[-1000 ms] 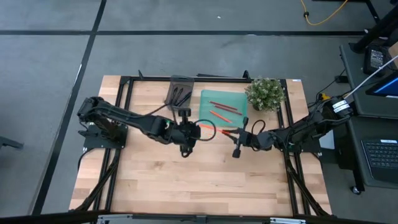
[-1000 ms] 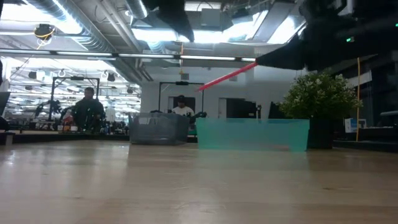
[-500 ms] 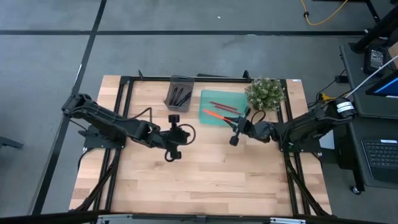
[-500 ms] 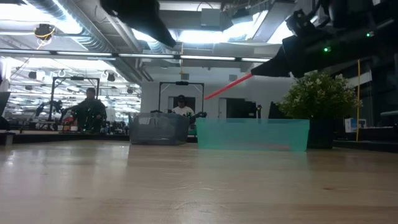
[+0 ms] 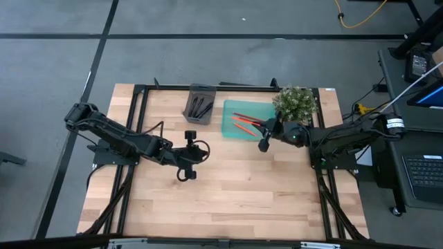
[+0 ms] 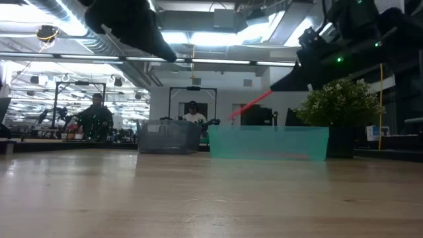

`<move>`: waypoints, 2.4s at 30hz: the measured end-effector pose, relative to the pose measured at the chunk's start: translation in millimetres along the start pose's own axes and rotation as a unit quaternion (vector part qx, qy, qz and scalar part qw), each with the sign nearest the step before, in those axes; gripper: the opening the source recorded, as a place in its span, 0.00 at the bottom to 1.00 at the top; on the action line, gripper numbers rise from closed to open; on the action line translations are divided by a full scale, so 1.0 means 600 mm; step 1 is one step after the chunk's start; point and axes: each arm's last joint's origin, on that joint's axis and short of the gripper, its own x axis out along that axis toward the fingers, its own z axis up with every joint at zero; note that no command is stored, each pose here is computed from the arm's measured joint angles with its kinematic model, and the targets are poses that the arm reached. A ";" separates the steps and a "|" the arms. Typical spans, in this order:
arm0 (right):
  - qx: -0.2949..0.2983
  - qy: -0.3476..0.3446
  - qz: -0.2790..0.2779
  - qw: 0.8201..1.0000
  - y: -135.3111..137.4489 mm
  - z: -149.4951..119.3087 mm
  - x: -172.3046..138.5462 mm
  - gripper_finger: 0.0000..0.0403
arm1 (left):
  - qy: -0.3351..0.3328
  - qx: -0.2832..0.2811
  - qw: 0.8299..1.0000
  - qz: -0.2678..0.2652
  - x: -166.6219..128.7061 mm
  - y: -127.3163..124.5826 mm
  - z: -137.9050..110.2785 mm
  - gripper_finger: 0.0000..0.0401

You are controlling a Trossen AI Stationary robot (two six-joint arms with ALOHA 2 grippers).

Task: Sort pens & pencils
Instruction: Put the orange pencil into the green bin, then return to Home Position

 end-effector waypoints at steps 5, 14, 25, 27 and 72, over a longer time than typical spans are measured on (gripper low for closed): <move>0.012 0.037 0.004 0.999 -0.020 -0.012 0.008 0.06 | -0.004 -0.001 0.999 -0.034 0.000 -0.004 0.000 0.01; 0.025 0.045 0.026 0.998 -0.027 -0.016 0.011 0.06 | -0.009 0.004 0.998 -0.055 0.000 -0.006 0.001 0.02; 0.067 0.079 0.061 0.993 -0.035 -0.035 0.025 0.34 | -0.045 0.026 0.992 -0.117 -0.002 -0.012 0.012 0.04; 0.059 0.078 0.058 0.993 -0.037 -0.035 0.026 0.37 | -0.045 0.023 0.992 -0.117 -0.002 -0.012 0.012 0.04; 0.018 -0.048 0.283 0.958 0.059 0.098 -0.184 0.40 | -0.366 -0.042 0.898 -0.242 -0.166 0.014 -0.168 0.10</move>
